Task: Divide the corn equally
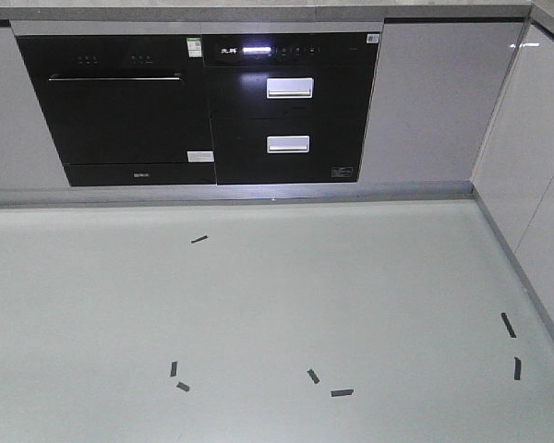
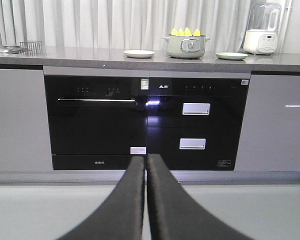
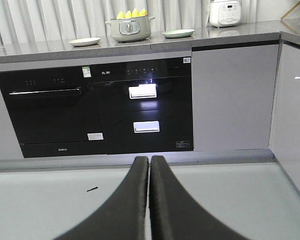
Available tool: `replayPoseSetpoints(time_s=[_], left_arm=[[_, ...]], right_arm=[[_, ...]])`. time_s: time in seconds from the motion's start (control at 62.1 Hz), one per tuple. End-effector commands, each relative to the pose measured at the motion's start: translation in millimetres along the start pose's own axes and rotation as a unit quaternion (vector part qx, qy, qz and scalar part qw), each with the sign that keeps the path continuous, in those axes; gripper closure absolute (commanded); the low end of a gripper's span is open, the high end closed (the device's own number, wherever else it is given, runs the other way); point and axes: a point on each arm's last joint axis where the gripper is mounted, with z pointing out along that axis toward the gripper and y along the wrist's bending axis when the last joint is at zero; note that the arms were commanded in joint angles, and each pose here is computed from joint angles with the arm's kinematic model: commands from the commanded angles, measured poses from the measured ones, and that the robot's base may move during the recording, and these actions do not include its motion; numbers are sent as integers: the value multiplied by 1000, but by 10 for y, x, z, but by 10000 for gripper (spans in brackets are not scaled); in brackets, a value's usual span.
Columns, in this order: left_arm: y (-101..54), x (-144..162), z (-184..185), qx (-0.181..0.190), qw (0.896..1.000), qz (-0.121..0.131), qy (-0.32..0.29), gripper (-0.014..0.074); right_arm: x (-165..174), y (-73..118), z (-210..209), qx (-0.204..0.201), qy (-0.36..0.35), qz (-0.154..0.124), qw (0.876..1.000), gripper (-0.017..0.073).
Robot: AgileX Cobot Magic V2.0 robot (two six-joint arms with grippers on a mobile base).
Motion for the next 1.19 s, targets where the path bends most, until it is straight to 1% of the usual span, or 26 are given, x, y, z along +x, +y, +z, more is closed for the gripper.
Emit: replayPoseSetpoints(time_s=[0.0, 1.176], left_arm=[[-4, -146, -27, 0, 999, -5, -52, 599], [-4, -146, -27, 0, 999, -5, -52, 599]], right_arm=[[-6, 4, 5, -1, -30, -5, 1000, 561], [-6, 4, 5, -1, -30, -5, 1000, 561]])
